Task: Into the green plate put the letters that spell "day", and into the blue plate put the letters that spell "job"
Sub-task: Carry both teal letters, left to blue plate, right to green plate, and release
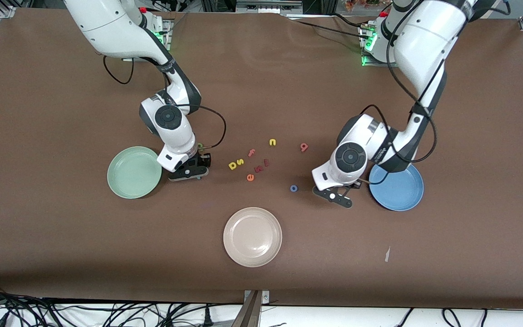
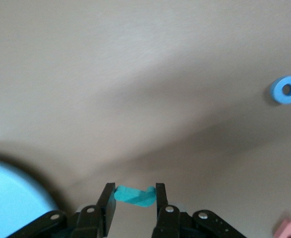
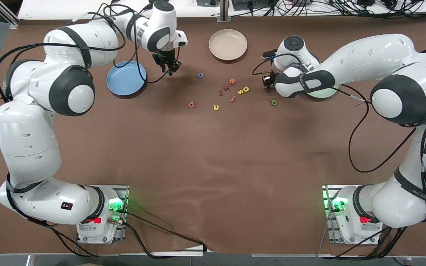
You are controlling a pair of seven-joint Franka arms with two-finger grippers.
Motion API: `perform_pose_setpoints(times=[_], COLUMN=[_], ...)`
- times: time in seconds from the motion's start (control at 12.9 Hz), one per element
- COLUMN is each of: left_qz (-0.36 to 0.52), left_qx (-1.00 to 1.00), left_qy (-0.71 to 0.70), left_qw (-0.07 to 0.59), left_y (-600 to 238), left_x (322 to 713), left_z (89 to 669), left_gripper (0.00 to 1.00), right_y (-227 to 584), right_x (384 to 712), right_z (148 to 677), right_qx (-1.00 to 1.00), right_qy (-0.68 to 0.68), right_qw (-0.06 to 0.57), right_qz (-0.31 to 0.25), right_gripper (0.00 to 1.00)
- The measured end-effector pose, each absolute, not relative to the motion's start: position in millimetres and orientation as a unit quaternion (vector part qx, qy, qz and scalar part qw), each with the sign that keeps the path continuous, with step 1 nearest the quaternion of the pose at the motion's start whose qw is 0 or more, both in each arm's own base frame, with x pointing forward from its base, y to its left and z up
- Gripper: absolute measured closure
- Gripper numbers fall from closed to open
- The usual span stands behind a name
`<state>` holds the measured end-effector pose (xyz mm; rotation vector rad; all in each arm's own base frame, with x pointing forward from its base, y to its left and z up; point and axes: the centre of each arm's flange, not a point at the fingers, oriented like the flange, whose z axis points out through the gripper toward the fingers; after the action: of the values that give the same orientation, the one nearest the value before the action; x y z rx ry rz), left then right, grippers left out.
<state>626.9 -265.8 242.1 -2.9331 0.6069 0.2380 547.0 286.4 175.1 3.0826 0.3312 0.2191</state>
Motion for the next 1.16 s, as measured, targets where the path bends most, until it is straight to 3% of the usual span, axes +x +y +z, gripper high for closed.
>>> perform_pose_setpoints(times=[0.47, 0.93, 1.09, 1.16], left_qz=[0.125, 0.162, 0.168, 0.17], left_qx=[-0.965, -0.965, -0.965, -0.964], left_qy=[0.219, 0.199, 0.198, 0.199], left_qw=[0.074, 0.053, 0.047, 0.045], left_y=[-158.0, -91.2, -87.4, -88.5], left_x=[647.6, 650.3, 649.3, 648.7], left_z=[283.1, 222.2, 201.0, 196.6], left_gripper=[0.63, 0.63, 0.63, 0.63], right_y=[286.7, 287.3, 287.5, 287.6], right_x=[547.4, 548.0, 548.2, 548.6], right_z=[175.5, 176.5, 177.0, 177.4], right_qx=[0.991, 0.991, 0.991, 0.991], right_qy=[0.107, 0.108, 0.11, 0.111], right_qw=[0.015, 0.014, 0.014, 0.013], right_qz=[0.073, 0.075, 0.076, 0.077], right_gripper=[0.45, 0.56, 0.62, 0.69])
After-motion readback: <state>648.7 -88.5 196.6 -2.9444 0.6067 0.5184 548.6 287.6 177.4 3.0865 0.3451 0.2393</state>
